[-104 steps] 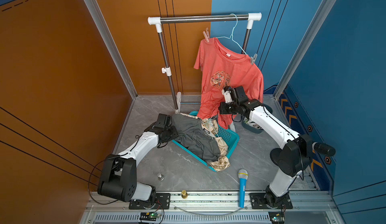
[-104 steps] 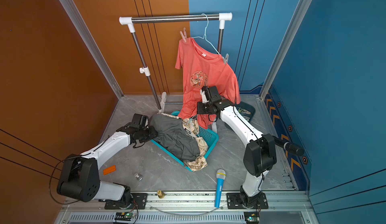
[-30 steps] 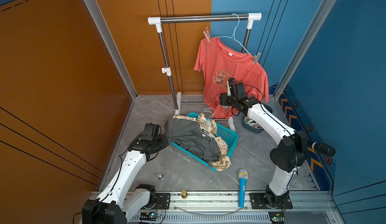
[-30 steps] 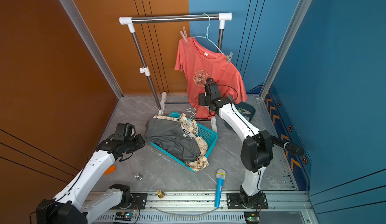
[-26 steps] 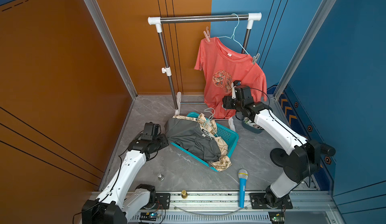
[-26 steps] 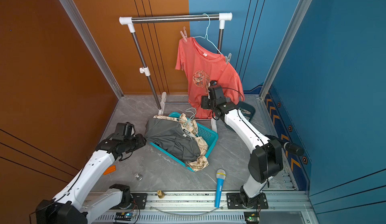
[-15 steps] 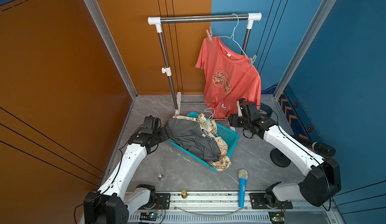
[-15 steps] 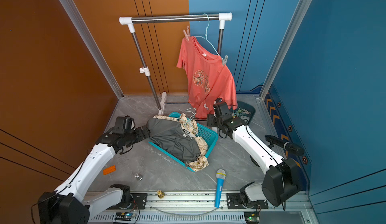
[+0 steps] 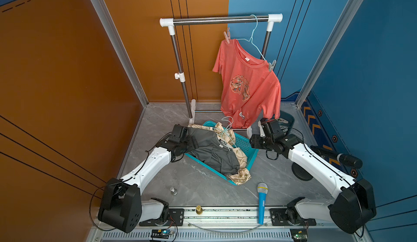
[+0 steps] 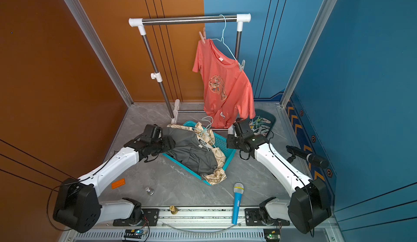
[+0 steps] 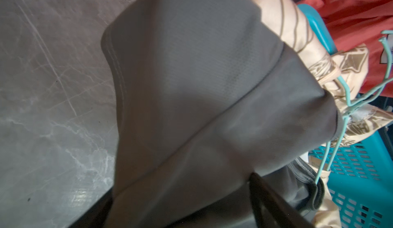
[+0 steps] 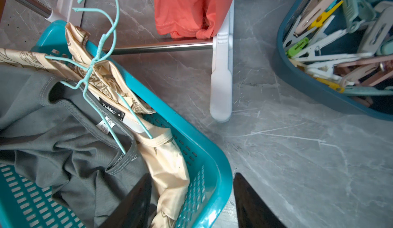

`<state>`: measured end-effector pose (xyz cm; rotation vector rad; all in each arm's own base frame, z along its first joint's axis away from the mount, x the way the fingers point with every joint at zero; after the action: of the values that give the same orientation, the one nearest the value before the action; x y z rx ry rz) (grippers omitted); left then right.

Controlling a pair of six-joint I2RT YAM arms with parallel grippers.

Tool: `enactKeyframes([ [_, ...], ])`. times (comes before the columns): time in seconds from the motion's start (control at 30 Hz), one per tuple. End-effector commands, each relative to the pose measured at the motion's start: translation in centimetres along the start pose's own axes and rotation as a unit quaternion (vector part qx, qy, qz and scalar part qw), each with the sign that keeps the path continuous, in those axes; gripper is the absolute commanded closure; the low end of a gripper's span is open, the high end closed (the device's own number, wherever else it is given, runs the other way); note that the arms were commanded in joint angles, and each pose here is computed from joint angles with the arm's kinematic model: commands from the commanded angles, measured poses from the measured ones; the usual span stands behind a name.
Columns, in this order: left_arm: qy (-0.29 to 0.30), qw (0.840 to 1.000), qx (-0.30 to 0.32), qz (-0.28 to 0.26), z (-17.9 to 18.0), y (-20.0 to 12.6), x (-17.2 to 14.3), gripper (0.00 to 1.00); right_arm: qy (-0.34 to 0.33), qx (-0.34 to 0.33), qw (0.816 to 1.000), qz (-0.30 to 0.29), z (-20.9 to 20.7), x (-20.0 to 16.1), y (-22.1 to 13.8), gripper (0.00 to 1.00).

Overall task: Use clothespins to secure the t-shirt on both sides of the hanger
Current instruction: Adjust the basket at the center of the board.

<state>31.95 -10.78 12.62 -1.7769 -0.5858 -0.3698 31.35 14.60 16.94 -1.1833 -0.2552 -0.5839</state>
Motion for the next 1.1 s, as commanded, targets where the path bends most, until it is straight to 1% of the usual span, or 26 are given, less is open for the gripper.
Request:
enactKeyframes([
  [0.0, -0.019, 1.0, 0.003, -0.009, 0.4, 0.1, -1.0, 0.34, 0.014, -0.028, 0.999, 0.043, -1.5, -2.1, 0.6, 0.36],
  [0.03, -0.019, 1.0, 0.005, -0.008, 0.5, 0.1, -1.4, 0.39, 0.014, -0.035, 0.998, 0.051, -1.9, -2.5, 0.8, 0.36],
  [0.07, -0.018, 1.0, 0.006, -0.009, 0.6, -0.1, -1.9, 0.47, 0.014, -0.042, 0.997, 0.059, -2.2, -3.0, 1.1, 0.35],
  [0.1, -0.018, 1.0, 0.008, -0.011, 0.6, -0.3, -2.3, 0.51, 0.014, -0.047, 0.997, 0.066, -2.5, -3.4, 1.5, 0.36],
  [0.17, -0.017, 1.0, 0.016, -0.011, 0.9, -0.9, -3.1, 0.54, 0.018, -0.043, 0.996, 0.075, -2.7, -4.1, 2.2, 0.36],
  [0.3, -0.018, 0.999, 0.041, -0.016, 2.2, -2.5, -5.0, 0.56, 0.029, -0.013, 0.996, 0.079, -1.8, -4.6, 3.8, 0.37],
  [0.5, -0.05, 0.996, 0.066, -0.027, 4.9, -5.5, -8.0, 0.57, 0.01, 0.017, 0.997, 0.077, 0.9, -3.2, 5.5, 0.38],
  [0.67, -0.07, 0.993, 0.065, -0.066, 6.2, -8.5, -8.5, 0.55, -0.017, 0.043, 0.996, 0.079, 3.8, -2.5, 6.8, 0.39],
  [0.73, -0.078, 0.992, 0.058, -0.082, 6.2, -9.3, -8.2, 0.51, -0.032, 0.055, 0.995, 0.076, 5.0, -2.5, 7.0, 0.39],
  [0.77, -0.081, 0.991, 0.051, -0.091, 6.0, -9.8, -7.8, 0.47, -0.042, 0.061, 0.994, 0.075, 5.6, -2.4, 7.1, 0.38],
  [0.83, -0.078, 0.991, 0.045, -0.102, 5.5, -10.5, -6.9, 0.31, -0.056, 0.06, 0.994, 0.067, 6.1, -2.1, 6.9, 0.38],
  [0.9, -0.064, 0.991, 0.043, -0.106, 4.8, -11.3, -5.7, 0.12, -0.062, 0.047, 0.996, 0.051, 5.8, -1.1, 6.3, 0.37],
  [0.93, -0.058, 0.992, 0.045, -0.105, 4.6, -11.6, -5.2, 0.06, -0.063, 0.042, 0.996, 0.043, 5.6, -0.6, 5.9, 0.36],
  [1.0, -0.044, 0.992, 0.052, -0.103, 4.0, -12.3, -4.0, 0.0, -0.063, 0.037, 0.997, 0.025, 5.0, 0.5, 4.5, 0.35],
  [1.07, -0.03, 0.992, 0.055, -0.105, 3.4, -12.9, -2.9, 0.02, -0.067, 0.032, 0.997, 0.002, 4.3, 1.6, 2.7, 0.35],
])
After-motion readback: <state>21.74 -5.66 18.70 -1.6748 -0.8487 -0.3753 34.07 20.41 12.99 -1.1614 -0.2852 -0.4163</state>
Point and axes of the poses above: each gripper's point midway between its finger pads, its own y axis out along the fingers, its own z axis along the line the jaws close on, x = y × z, the point moved 1 cm from there along -y, back along the fingers, and after that the axes turned 12 degrees about y, right-handed, at the moved point
